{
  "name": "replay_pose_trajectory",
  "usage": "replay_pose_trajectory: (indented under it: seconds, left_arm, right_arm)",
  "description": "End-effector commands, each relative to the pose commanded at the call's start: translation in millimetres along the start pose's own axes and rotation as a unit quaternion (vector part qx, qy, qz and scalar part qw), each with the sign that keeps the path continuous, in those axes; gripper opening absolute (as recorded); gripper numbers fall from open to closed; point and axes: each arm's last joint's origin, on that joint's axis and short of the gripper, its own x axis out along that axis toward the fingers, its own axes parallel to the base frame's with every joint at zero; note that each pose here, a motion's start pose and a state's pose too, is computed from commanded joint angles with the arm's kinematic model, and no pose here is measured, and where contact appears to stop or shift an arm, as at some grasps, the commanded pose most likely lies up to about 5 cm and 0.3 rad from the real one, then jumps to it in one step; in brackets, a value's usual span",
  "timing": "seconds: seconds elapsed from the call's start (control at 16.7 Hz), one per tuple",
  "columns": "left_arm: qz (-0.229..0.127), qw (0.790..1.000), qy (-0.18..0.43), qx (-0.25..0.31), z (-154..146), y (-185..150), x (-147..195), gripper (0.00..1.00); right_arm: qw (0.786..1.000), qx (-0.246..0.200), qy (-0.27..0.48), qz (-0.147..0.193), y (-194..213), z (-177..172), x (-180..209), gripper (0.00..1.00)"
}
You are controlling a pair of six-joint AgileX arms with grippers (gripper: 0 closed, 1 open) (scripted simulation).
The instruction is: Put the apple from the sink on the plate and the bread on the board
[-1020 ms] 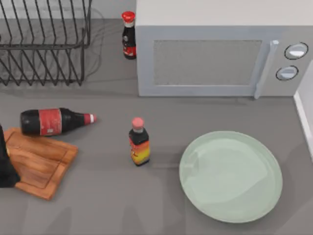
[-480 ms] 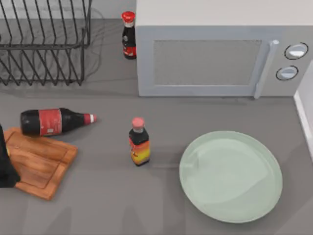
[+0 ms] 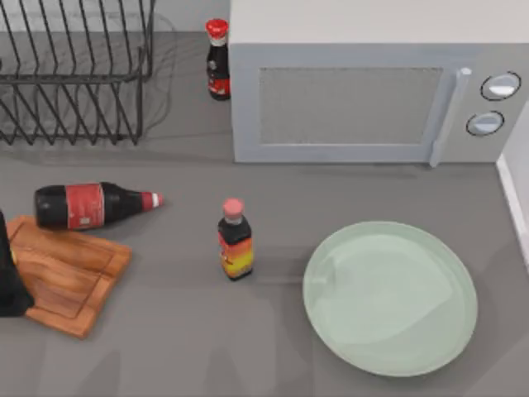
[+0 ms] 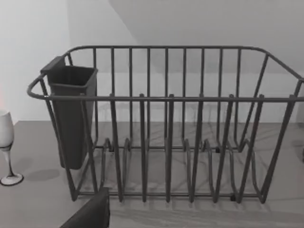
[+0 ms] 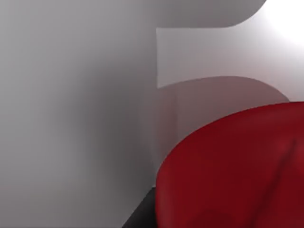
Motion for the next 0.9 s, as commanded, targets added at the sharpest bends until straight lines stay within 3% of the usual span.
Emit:
replay_pose_trajectory:
  seconds: [0.48, 0.9]
  left_arm:
    - [0.000, 1.000, 0.000, 0.000, 0.0, 0.0, 0.0, 1.00]
    - [0.000, 1.000, 0.000, 0.000, 0.0, 0.0, 0.0, 1.00]
  right_arm:
    - [1.000, 0.000, 0.000, 0.000, 0.0, 0.0, 0.0, 0.00]
    - [1.000, 0.003, -0.015, 0.001, -1.9, 8.4, -65.8, 0.00]
